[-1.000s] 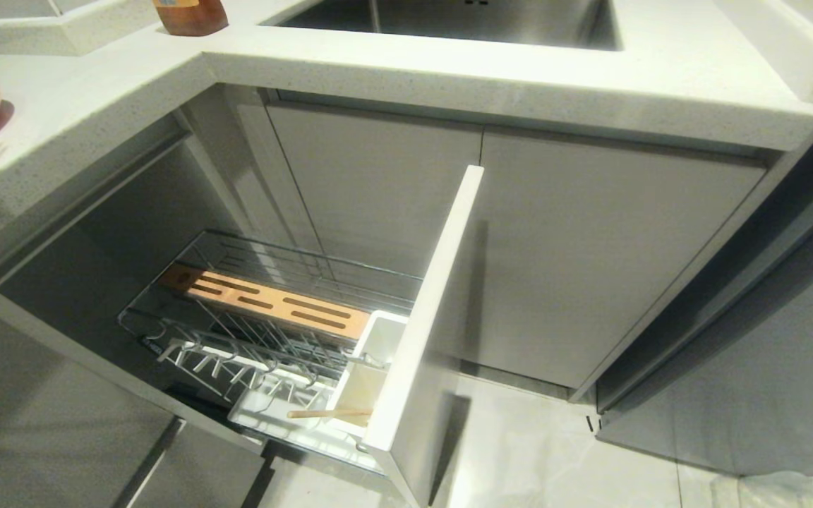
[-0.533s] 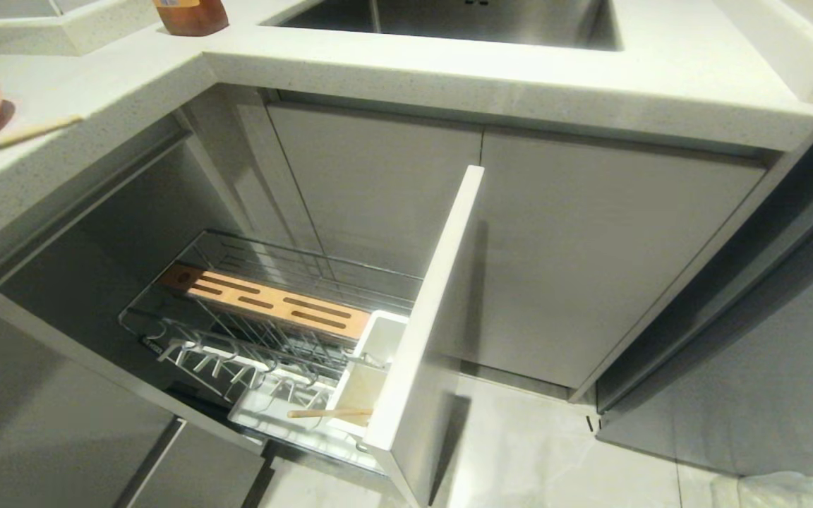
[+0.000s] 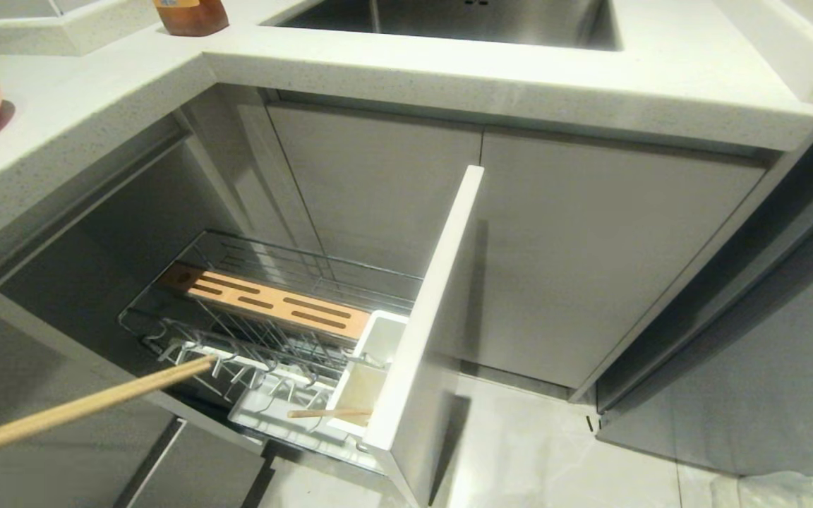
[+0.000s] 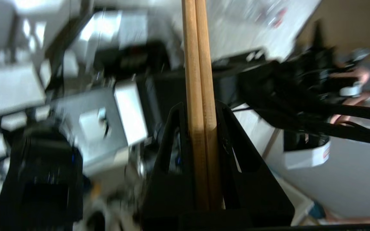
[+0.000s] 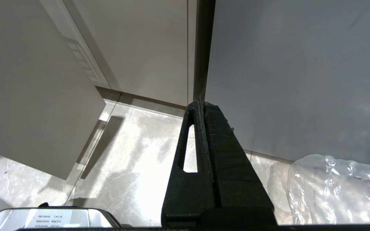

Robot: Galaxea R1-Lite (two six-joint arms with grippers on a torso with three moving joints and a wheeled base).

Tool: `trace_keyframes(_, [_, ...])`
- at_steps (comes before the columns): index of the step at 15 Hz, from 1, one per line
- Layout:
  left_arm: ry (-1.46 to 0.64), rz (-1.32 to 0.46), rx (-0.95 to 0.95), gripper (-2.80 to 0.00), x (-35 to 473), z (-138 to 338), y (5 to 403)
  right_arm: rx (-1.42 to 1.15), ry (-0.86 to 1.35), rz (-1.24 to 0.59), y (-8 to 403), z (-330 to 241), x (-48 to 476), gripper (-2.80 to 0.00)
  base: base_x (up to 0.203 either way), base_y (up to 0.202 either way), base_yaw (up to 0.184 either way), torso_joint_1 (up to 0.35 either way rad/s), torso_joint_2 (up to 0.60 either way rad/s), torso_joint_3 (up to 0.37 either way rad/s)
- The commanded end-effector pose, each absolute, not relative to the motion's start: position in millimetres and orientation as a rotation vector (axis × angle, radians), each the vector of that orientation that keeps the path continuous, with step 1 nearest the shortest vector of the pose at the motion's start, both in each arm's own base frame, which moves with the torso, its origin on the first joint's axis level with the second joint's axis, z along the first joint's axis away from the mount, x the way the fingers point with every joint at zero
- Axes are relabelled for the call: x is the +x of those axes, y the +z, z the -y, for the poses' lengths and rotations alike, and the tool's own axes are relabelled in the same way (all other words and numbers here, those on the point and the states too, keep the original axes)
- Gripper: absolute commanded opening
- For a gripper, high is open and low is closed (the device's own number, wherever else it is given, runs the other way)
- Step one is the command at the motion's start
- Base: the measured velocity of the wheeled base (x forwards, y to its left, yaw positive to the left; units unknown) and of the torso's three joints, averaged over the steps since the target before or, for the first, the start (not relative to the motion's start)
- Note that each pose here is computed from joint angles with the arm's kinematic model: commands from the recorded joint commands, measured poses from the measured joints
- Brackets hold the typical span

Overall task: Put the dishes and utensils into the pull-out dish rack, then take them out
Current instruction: Pick up the chopsticks and place it in the cupboard

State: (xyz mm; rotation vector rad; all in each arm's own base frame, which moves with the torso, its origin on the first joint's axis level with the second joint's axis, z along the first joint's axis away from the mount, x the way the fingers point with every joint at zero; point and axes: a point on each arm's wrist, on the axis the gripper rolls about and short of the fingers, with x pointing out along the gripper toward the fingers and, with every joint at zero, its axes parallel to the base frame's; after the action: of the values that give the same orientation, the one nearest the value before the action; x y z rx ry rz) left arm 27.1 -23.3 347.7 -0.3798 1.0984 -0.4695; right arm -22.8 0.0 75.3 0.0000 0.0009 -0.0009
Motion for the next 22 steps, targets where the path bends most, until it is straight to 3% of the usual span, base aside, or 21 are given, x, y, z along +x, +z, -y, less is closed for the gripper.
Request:
trace_keyframes(1, [-0.426, -1.237, -0.36, -2.8, 60.4, 43.9, 340.1, 0.0, -0.001, -0.002, 75.3, 0.0, -22.8, -2.8, 0.0, 0.0, 0.0, 0.0, 0.0, 0.0])
trace_keyframes(9, [-0.333, -1.513, -0.296, -2.8, 137.6, 96.1, 305.5, 0.0, -0.002, -0.002, 75.3, 0.0, -22.8, -2.8, 0.0, 0.0, 0.0, 0.0, 0.0, 0.0])
trace_keyframes(22, [-0.241, -1.573, -0.283, -2.8, 218.7, 145.6, 262.1, 0.0, -0.002, -0.002, 75.3, 0.0, -22.8, -2.8, 0.0, 0.0, 0.0, 0.0, 0.0, 0.0])
